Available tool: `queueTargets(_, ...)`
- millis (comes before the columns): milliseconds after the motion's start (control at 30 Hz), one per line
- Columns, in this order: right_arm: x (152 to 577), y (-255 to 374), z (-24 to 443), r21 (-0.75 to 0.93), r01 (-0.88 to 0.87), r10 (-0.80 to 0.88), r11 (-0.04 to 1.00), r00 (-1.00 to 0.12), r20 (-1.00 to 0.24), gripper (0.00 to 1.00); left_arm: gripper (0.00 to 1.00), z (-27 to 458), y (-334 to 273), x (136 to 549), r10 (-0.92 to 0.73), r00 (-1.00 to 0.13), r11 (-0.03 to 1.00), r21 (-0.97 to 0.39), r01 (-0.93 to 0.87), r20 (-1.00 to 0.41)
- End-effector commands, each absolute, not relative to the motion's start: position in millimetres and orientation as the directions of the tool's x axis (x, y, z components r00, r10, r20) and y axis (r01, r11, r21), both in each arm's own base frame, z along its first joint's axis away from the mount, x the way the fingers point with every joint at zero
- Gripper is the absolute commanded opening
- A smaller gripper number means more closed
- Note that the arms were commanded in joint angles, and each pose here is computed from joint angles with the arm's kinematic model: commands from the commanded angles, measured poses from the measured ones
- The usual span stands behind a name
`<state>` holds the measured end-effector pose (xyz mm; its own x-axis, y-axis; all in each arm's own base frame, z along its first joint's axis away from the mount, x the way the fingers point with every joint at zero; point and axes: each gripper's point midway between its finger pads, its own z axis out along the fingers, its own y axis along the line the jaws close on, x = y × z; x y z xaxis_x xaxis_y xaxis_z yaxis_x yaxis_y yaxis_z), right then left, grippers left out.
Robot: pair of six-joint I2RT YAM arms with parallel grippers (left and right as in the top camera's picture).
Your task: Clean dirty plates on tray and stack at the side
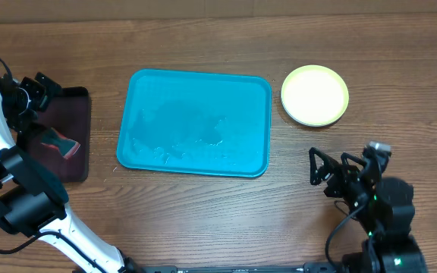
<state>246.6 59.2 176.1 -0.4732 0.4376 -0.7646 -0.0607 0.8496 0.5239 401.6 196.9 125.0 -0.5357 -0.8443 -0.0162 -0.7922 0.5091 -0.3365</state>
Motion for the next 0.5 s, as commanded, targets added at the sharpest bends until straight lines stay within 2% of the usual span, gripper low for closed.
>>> queueTargets(0, 241.8, 54.2, 170.9, 0.531, -0.078, 0.453, 0.844, -0.426, -0.783, 1.00, 1.00, 136.0, 197.0, 404.8, -0.834, -0.550, 0.530, -0.348, -0.773, -0.049)
queueTargets(467, 230.4, 45.6, 166.1, 0.519, -0.128, 0.470, 0.845, -0.285, -0.836, 1.00, 1.00, 136.0, 197.0, 404.8, -0.834, -0.550, 0.530, -0.348, -0.773, -0.049)
